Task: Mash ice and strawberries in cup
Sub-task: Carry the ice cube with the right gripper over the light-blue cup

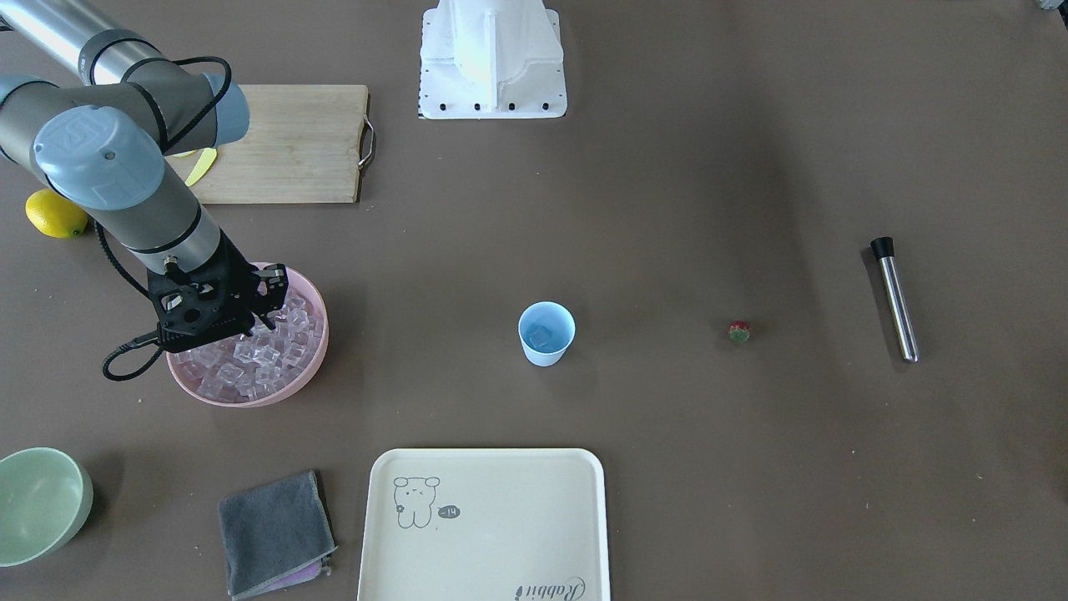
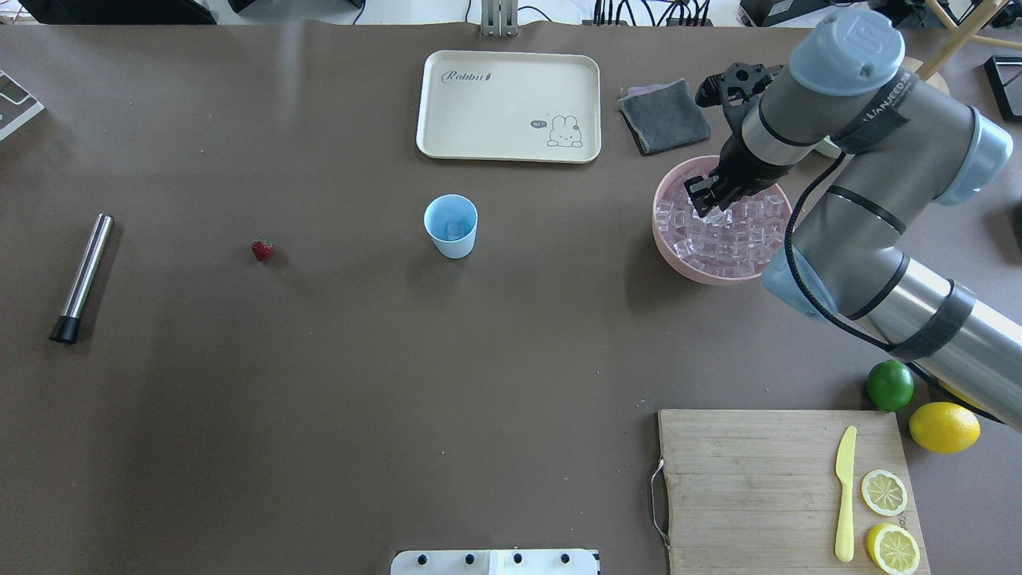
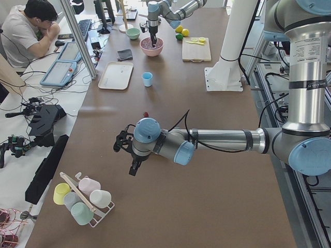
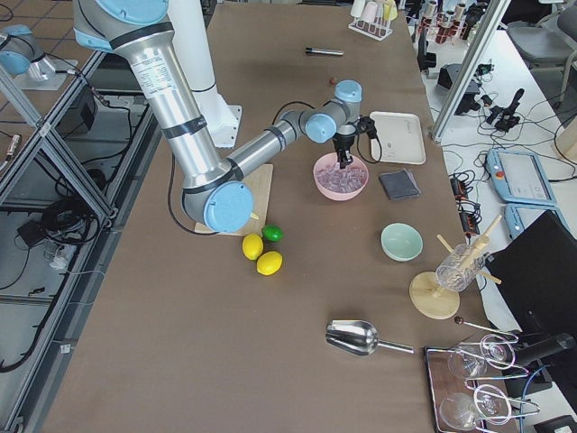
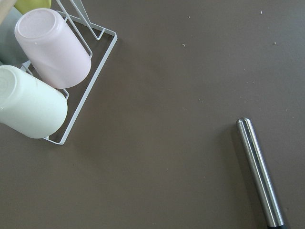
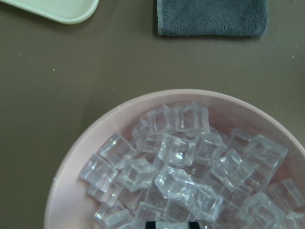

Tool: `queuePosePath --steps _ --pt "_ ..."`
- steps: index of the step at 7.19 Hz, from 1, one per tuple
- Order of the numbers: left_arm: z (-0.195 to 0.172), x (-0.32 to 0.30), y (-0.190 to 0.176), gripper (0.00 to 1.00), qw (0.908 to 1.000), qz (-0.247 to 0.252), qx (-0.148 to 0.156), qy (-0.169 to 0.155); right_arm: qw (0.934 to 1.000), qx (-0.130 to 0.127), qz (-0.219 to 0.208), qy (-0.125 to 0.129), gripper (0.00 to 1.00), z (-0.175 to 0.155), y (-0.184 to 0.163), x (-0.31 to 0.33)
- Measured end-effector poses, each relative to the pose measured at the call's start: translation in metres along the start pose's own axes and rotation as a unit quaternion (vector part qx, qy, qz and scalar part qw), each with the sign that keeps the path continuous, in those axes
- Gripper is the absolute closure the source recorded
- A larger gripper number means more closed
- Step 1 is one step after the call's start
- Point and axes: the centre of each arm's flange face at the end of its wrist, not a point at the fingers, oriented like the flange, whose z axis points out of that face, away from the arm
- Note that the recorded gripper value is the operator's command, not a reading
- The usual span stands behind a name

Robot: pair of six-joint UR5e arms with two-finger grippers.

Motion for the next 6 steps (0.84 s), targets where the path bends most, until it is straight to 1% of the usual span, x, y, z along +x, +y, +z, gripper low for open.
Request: queuePosePath --steps 2,3,5,6 --pt "0.002 -0.001 0.001 0.02 1.0 -0.001 -0.002 0.0 0.9993 0.002 0.036 -0.006 1.0 -0.039 -0.032 -0.065" --pt "0.004 -0.001 0.002 0.02 1.0 -0.001 -0.004 0.001 0.9983 0.003 0.057 -0.01 1.0 -0.046 -0.042 -0.102" --pt "0.009 0.002 0.001 0.02 1.0 0.001 -0.009 0.003 0.9942 0.013 0.106 -0.013 1.0 -0.049 -0.063 -0.191" --pt "0.011 0.003 0.001 0.02 0.9999 0.002 -0.011 0.004 0.9916 0.019 0.128 -0.005 1.0 -0.041 -0.066 -0.233"
